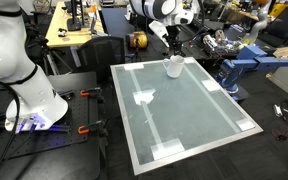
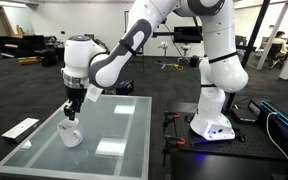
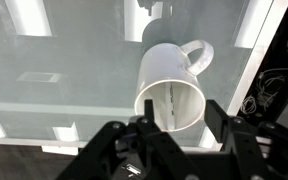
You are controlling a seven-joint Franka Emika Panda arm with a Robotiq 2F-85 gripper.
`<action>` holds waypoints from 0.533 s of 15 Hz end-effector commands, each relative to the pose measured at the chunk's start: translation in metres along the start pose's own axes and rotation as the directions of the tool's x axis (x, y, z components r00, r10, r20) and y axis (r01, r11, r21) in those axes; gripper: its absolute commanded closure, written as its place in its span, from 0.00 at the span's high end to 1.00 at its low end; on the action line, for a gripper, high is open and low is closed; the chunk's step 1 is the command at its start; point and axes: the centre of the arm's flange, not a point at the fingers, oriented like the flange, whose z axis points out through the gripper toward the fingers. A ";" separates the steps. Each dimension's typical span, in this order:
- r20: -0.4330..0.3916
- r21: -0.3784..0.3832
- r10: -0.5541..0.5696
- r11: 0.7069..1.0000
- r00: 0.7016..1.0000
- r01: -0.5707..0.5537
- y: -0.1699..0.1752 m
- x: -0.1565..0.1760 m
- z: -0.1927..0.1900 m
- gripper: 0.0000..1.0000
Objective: Take the green pen out of the white mug and place it on the table
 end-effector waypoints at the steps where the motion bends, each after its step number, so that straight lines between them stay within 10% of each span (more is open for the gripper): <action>1: -0.007 -0.007 -0.043 0.999 0.999 0.043 -0.002 0.013 0.008 0.40; 8: 0.020 0.000 -0.065 0.998 0.998 0.065 0.000 0.025 0.030 0.46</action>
